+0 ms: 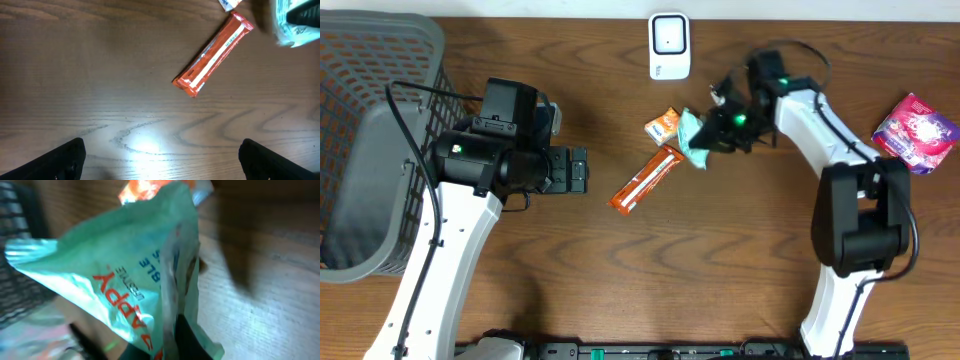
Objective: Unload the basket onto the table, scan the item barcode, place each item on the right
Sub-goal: 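Move the teal wipes pack right and release it on the table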
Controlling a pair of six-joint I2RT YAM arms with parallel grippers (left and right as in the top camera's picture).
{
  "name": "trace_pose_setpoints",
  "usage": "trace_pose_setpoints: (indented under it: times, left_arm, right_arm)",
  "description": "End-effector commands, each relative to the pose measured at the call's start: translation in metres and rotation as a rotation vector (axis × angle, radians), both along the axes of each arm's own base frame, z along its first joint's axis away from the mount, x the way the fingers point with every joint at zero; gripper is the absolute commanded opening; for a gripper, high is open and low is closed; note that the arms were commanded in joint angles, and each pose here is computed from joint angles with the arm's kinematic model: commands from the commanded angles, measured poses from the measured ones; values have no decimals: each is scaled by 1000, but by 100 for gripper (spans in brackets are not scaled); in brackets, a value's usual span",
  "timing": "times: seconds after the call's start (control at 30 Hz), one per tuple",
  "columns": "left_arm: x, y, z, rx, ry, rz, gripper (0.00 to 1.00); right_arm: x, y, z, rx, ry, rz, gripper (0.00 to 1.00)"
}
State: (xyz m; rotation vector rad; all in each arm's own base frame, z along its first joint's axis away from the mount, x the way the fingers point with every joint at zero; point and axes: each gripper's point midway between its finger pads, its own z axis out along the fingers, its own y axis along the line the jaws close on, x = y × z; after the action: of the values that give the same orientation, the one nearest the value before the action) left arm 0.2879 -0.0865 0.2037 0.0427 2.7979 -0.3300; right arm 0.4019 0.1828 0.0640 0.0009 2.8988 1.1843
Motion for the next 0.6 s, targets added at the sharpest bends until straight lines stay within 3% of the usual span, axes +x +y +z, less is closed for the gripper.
trace_pose_setpoints:
  times: [0.0, 0.1, 0.17, 0.3, 0.33, 0.37, 0.43, 0.57]
  left_arm:
    - [1, 3, -1, 9, 2, 9, 98]
    - [1, 3, -1, 9, 2, 9, 98]
    - [1, 3, -1, 9, 3, 9, 98]
    - [1, 3, -1, 9, 2, 9, 98]
    - [1, 3, -1, 9, 3, 9, 98]
    - [1, 3, -1, 9, 2, 9, 98]
    - [1, 3, -1, 9, 2, 9, 98]
    - [1, 3, -1, 9, 2, 9, 98]
  right_arm:
    - [-20, 1, -18, 298, 119, -3, 8]
    - [-16, -29, -37, 296, 181, -100, 13]
    - [-9, -62, -53, 181, 215, -202, 17]
    - [2, -108, -43, 71, 212, -298, 29]
    - [4, -116, -35, 47, 198, -302, 33]
    - [6, -128, -20, -7, 172, -299, 50]
    - [5, -141, 0, -124, 147, -280, 64]
    - [-3, -149, 23, -311, 111, -239, 60]
